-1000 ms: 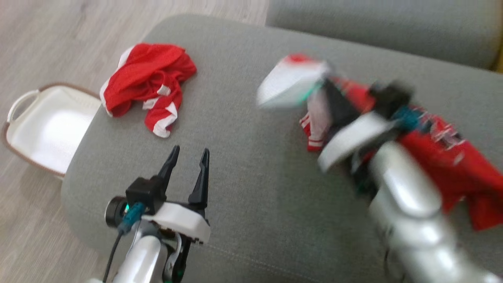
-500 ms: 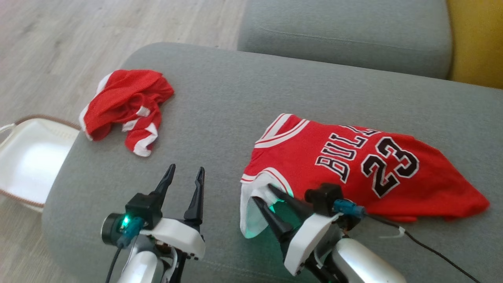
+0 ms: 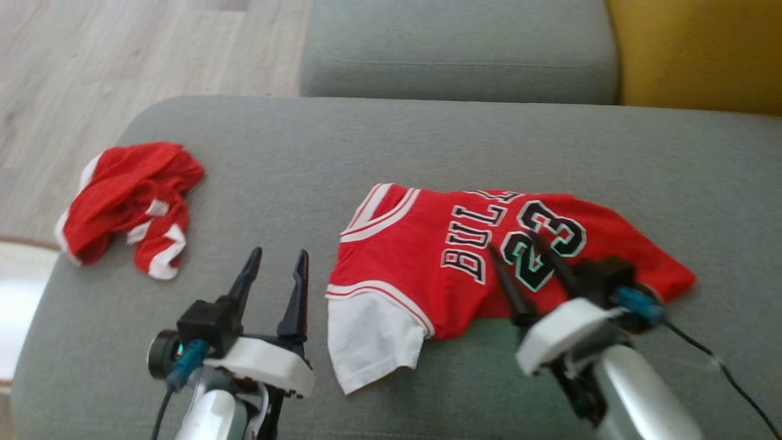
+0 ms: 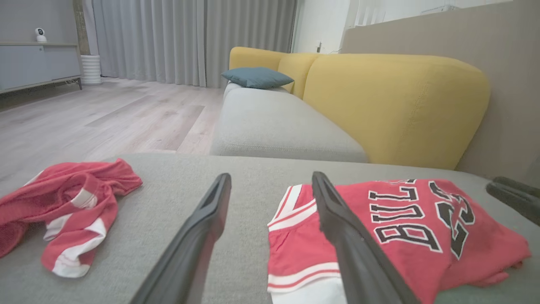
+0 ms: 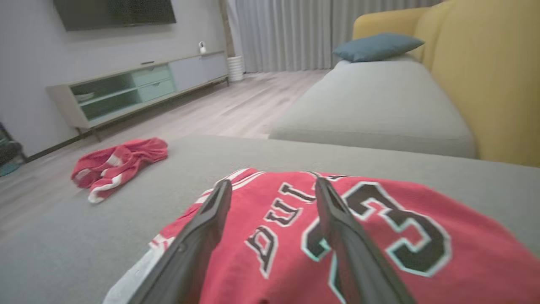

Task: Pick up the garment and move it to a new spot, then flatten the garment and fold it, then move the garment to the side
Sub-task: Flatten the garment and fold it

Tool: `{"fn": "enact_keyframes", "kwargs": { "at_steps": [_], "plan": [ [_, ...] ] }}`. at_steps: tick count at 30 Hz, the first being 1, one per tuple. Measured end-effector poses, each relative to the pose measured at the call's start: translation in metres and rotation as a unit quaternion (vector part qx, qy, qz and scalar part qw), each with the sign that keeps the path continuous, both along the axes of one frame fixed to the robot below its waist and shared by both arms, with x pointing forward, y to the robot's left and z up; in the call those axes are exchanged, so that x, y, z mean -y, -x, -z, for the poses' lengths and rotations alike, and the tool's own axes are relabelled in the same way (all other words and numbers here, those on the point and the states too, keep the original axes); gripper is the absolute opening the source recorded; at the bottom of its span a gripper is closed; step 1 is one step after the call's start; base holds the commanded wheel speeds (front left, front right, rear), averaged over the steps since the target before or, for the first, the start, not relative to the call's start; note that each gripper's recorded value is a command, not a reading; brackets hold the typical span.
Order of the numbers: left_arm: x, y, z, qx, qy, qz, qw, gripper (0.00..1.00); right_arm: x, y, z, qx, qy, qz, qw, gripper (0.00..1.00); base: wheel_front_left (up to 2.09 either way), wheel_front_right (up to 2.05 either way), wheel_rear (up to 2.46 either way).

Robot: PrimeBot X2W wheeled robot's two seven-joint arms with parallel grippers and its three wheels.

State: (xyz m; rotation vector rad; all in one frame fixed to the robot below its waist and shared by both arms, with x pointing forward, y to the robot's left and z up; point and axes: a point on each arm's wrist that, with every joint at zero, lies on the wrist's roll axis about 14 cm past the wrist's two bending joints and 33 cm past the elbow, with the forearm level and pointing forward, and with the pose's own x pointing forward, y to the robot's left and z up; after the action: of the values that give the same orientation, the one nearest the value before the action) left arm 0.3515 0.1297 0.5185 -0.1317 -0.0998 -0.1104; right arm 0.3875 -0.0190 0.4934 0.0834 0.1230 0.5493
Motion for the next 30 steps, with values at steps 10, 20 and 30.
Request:
{"fn": "enact_keyframes", "kwargs": {
  "at_steps": [10, 20, 30],
  "plan": [
    [0.024, -0.009, -0.017, 0.023, 0.015, 0.032, 0.999, 1.0, 0.083, 0.022, 0.009, -0.003, -0.03, 0.131, 0.991, 1.0, 0.0, 0.0, 0.0],
    [0.022, -0.01, 0.001, -0.004, 0.014, 0.029, 0.999, 1.0, 0.089, -0.015, -0.011, 0.01, -0.033, 0.144, 0.989, 1.0, 0.0, 0.0, 0.0],
    [-0.002, -0.025, 0.01, -0.02, 0.017, -0.004, 1.0, 1.0, 0.063, -0.111, 0.012, -0.13, 0.043, 0.086, 0.987, 1.0, 0.0, 0.0, 0.0]
  ]
}}
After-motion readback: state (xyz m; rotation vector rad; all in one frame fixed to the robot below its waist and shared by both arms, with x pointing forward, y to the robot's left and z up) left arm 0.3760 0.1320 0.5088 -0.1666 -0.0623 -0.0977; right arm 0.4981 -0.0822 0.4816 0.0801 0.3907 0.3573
